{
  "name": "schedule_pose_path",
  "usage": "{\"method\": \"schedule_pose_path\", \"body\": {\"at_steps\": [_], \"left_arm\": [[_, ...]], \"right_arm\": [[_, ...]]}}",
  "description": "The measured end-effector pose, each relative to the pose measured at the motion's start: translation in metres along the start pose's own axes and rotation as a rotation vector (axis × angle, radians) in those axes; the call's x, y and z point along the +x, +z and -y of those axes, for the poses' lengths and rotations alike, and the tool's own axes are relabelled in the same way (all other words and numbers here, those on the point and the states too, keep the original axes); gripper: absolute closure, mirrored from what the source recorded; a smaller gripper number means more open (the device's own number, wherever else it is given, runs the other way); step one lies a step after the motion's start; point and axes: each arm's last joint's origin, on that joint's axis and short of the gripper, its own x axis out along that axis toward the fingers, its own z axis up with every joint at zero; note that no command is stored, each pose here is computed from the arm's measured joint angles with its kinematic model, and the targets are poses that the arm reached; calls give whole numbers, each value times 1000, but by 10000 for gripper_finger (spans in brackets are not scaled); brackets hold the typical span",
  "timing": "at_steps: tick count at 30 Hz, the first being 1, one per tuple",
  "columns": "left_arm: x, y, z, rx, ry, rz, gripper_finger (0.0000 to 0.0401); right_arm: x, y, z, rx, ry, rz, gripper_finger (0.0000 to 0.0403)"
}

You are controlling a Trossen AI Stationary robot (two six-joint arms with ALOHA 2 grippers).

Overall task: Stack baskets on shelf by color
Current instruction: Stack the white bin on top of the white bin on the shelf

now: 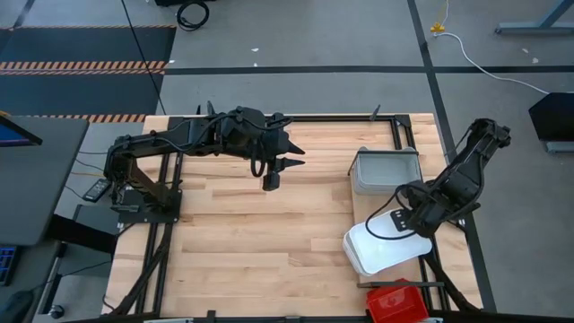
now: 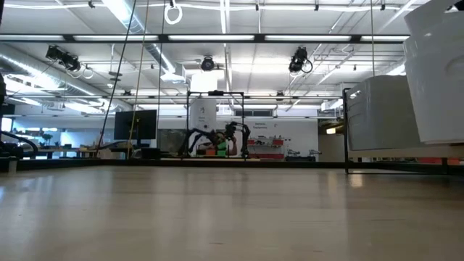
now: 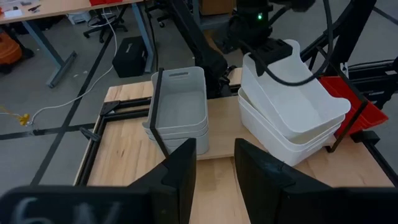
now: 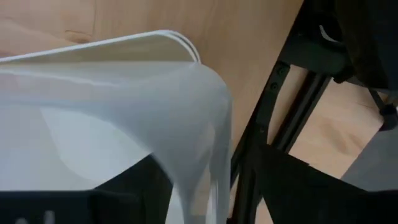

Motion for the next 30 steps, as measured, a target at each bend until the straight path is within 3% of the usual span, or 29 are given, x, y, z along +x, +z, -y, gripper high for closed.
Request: {"method": "schedule_pose_path", "body": {"at_steps": [4,14,16,23,30], "left_arm": [[0,0,0,-24,0,0,284],[0,1,4,-20,-10,1,284],[0,1,4,-20,-11,1,284],[0,1,4,-20,-10,1,284],[0,1,4,-20,-10,1,284]], "right_arm": [[4,0,-2,-9,23,16,211],[5,1,-2,-9,30,39,389],[5,0,-2,-8,32,39,392],[5,-2,-7,-35,97,38,340],[4,-2,-10,-51,143,70,339]]}}
